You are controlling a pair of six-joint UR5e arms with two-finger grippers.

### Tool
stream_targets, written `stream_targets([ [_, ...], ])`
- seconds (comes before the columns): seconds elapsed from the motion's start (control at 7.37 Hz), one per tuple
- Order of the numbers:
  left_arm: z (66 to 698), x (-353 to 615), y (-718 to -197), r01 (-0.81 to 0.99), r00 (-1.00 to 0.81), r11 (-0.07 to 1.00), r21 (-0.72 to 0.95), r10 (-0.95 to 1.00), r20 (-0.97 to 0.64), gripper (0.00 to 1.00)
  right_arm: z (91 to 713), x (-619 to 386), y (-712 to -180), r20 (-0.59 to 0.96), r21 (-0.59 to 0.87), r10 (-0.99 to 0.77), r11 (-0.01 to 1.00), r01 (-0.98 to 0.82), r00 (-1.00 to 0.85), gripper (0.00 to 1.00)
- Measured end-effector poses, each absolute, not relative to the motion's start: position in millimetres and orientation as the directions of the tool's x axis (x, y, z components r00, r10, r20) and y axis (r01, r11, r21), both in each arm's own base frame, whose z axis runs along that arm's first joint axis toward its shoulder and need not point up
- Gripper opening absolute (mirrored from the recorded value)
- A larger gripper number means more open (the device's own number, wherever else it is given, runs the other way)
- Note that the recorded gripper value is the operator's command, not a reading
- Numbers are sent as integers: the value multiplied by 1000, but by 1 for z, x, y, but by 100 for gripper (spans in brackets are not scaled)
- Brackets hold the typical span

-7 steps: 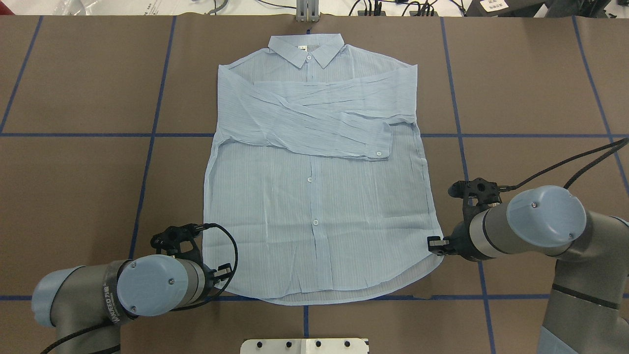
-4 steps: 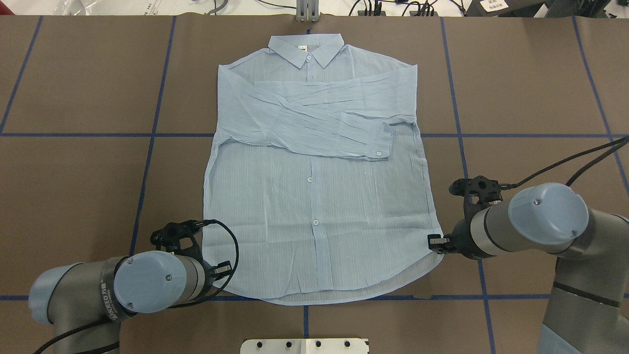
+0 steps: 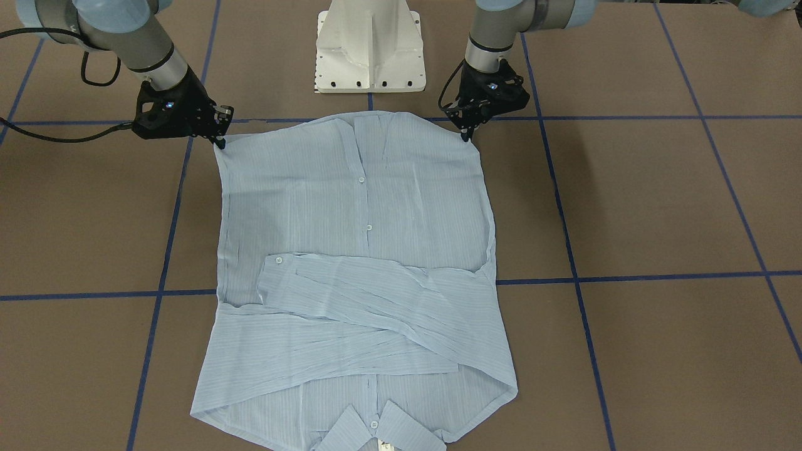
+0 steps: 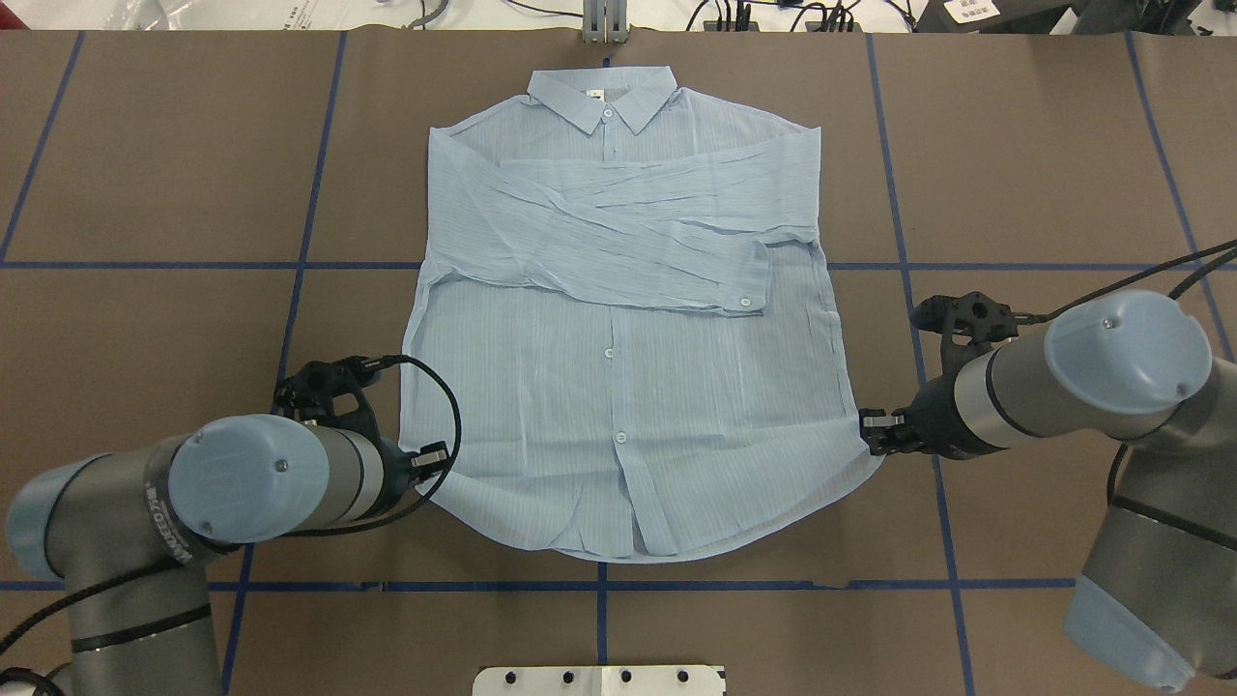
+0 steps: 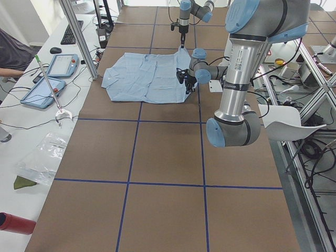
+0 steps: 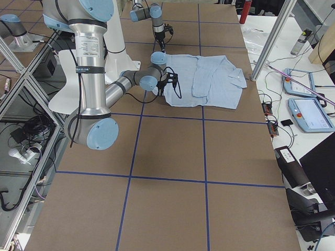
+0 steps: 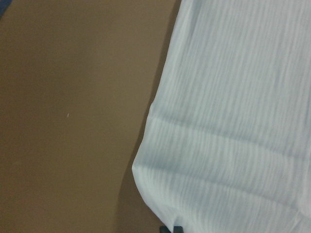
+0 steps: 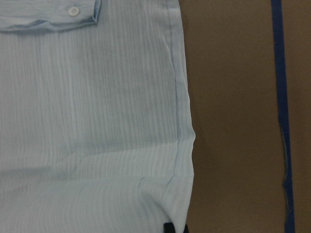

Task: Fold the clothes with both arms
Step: 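Lift the hem with both grippers and fold it toward the collar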

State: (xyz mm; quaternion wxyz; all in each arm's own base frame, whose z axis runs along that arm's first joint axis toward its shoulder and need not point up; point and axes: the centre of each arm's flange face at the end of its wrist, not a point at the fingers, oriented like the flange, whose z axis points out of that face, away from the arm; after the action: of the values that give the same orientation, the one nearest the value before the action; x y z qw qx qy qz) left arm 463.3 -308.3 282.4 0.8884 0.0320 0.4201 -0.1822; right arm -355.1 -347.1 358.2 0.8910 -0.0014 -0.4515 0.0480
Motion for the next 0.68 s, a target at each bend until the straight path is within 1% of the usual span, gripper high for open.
stream_targets([
  [0.41,265,403,-382,343,562,939,-28,-229,-795,0,334,-323,-397,837,-77,140,987,-139,528,0],
  [0.68,241,383,-433,375,522,927,-8,-218,-825,0,316,-319,-446,852,-85,168,979,-186,496,0],
])
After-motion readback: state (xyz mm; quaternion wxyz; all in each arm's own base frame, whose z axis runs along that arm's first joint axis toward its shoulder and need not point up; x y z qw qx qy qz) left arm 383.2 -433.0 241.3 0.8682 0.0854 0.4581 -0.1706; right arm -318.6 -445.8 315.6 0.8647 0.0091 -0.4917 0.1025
